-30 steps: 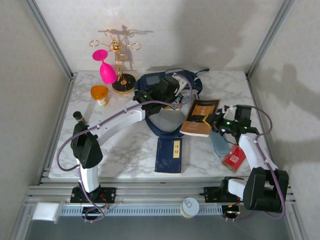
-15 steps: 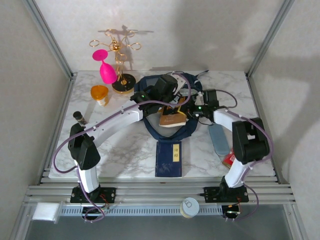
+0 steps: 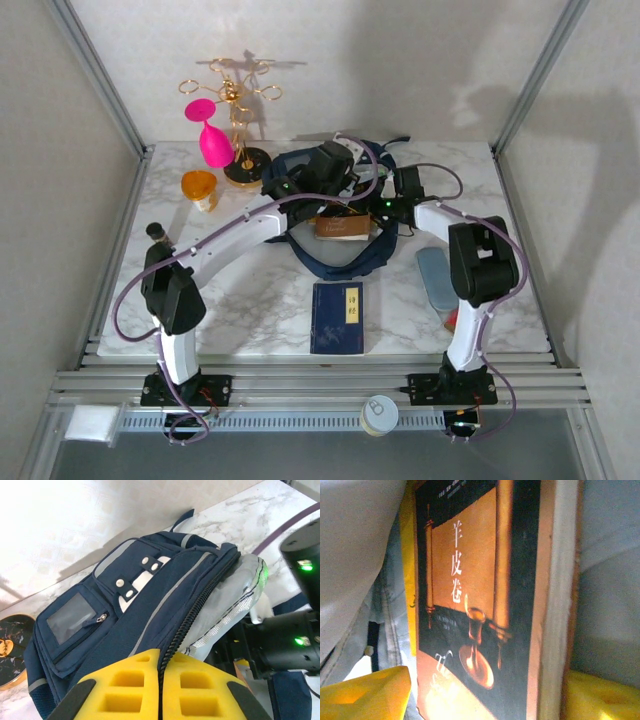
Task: Pack the student bag
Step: Place the book in the student bag.
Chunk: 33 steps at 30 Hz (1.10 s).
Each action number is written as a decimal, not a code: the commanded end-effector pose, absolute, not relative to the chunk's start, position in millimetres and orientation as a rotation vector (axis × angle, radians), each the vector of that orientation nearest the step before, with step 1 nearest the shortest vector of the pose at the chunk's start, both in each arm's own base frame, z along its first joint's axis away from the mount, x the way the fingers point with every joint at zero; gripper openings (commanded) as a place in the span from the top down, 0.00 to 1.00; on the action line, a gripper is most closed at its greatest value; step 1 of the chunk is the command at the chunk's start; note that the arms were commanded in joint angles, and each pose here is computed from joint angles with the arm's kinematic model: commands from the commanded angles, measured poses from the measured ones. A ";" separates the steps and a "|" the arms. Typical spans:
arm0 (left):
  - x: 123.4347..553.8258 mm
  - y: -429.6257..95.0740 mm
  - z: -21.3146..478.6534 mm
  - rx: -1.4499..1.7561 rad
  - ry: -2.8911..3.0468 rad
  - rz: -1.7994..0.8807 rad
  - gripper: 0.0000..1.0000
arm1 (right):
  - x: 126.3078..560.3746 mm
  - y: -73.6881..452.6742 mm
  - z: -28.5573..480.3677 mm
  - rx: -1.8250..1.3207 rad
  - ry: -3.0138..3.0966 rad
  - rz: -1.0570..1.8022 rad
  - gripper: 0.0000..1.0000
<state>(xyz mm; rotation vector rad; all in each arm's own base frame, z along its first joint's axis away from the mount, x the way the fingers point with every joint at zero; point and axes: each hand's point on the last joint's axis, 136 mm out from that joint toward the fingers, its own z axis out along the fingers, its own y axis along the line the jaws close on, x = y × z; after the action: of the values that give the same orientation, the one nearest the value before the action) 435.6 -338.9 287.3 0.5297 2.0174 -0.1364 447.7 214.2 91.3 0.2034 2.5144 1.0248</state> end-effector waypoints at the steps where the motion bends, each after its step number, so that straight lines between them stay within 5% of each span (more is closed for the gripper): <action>1: 442.7 -336.5 325.5 0.433 1.933 -0.206 1.00 | 434.1 182.5 97.8 0.190 2.528 0.781 0.24; 10: 435.1 -353.0 325.9 0.515 1.919 -0.288 1.00 | 387.9 193.5 73.0 0.174 2.610 0.751 0.37; 22: 427.2 -365.0 351.7 0.577 1.848 -0.352 1.00 | 464.8 223.6 99.6 0.087 2.344 0.809 0.88; 27: 429.1 -361.2 350.4 0.564 1.846 -0.325 1.00 | 486.9 229.4 106.1 0.049 2.310 0.780 0.85; 33: 429.7 -353.6 354.7 0.523 1.841 -0.306 1.00 | 450.9 209.1 114.4 0.080 2.328 0.726 0.72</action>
<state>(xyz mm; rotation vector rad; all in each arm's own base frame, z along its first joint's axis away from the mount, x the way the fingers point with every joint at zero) 428.7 -358.4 290.9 0.6169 1.9927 -0.2567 458.6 217.3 85.0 0.0984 2.4010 0.7766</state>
